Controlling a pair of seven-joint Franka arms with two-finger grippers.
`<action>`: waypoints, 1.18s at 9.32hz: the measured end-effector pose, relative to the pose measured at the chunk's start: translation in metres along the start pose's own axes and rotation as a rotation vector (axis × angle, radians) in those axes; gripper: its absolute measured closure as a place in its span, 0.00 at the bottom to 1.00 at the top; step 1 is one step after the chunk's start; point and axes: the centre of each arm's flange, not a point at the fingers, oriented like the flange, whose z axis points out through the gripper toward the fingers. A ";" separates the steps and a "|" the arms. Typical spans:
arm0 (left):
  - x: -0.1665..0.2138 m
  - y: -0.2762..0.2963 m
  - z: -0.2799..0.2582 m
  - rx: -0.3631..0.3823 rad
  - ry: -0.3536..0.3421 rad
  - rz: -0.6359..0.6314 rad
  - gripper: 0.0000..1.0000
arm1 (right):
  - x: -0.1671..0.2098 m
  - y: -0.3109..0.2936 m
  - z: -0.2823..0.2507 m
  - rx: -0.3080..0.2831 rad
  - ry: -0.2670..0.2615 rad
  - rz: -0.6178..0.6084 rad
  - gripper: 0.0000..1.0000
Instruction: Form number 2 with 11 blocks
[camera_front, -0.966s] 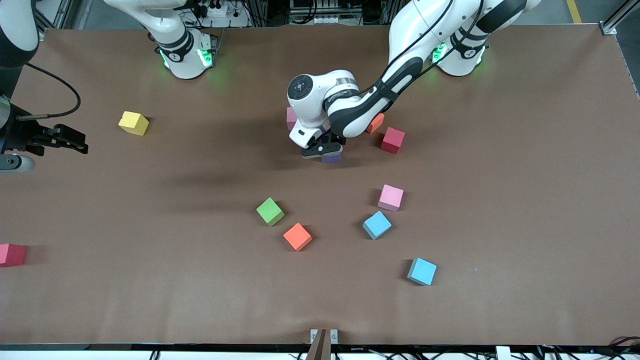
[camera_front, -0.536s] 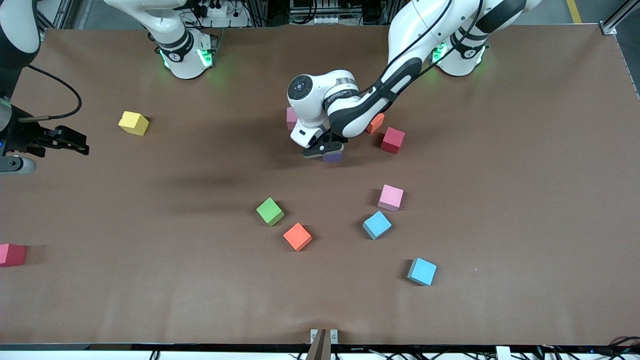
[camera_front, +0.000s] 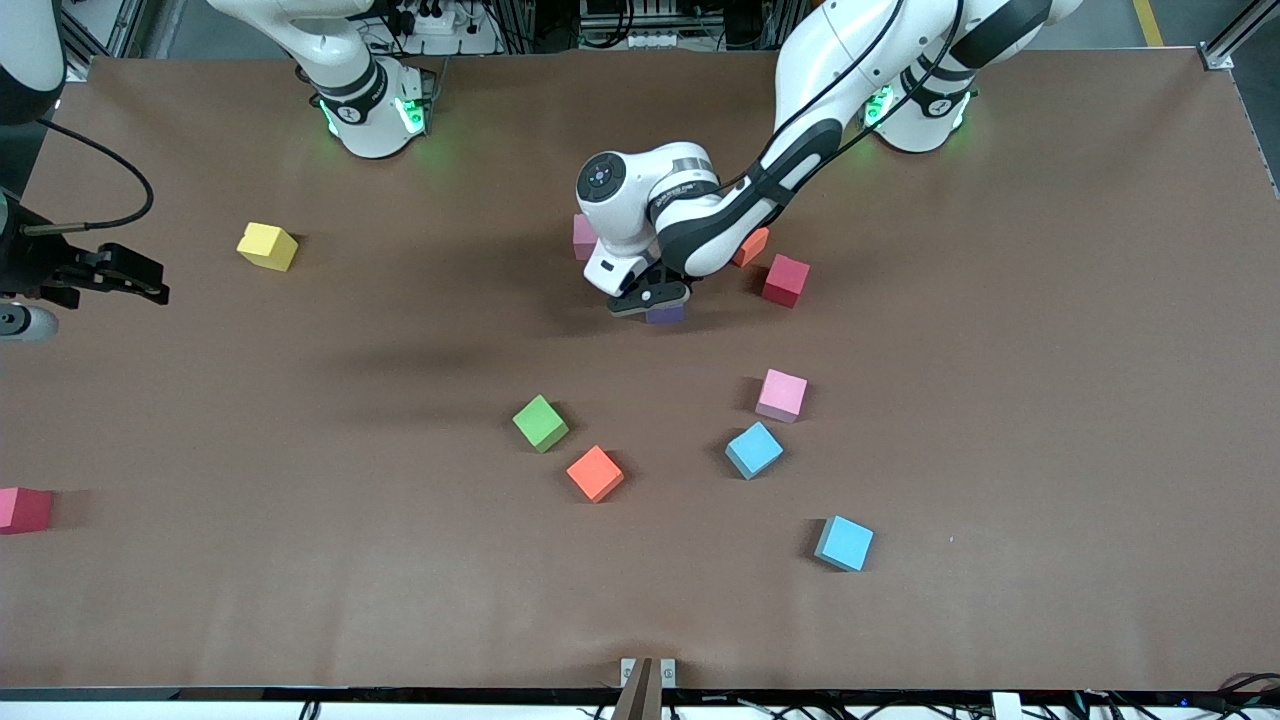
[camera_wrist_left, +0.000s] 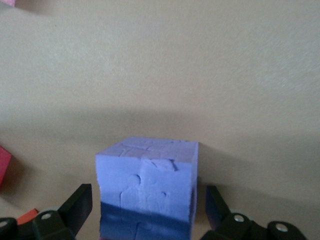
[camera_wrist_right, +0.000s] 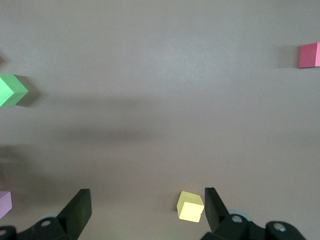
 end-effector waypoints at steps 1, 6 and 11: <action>0.004 0.001 -0.009 -0.013 0.010 -0.015 0.00 | 0.000 0.000 0.000 0.000 0.000 0.000 0.00; 0.049 -0.014 -0.068 -0.084 0.054 -0.141 0.00 | 0.000 0.000 -0.003 0.000 0.005 -0.001 0.00; 0.238 -0.171 -0.064 -0.069 0.044 -0.487 0.00 | 0.001 0.000 -0.005 -0.001 0.010 0.000 0.00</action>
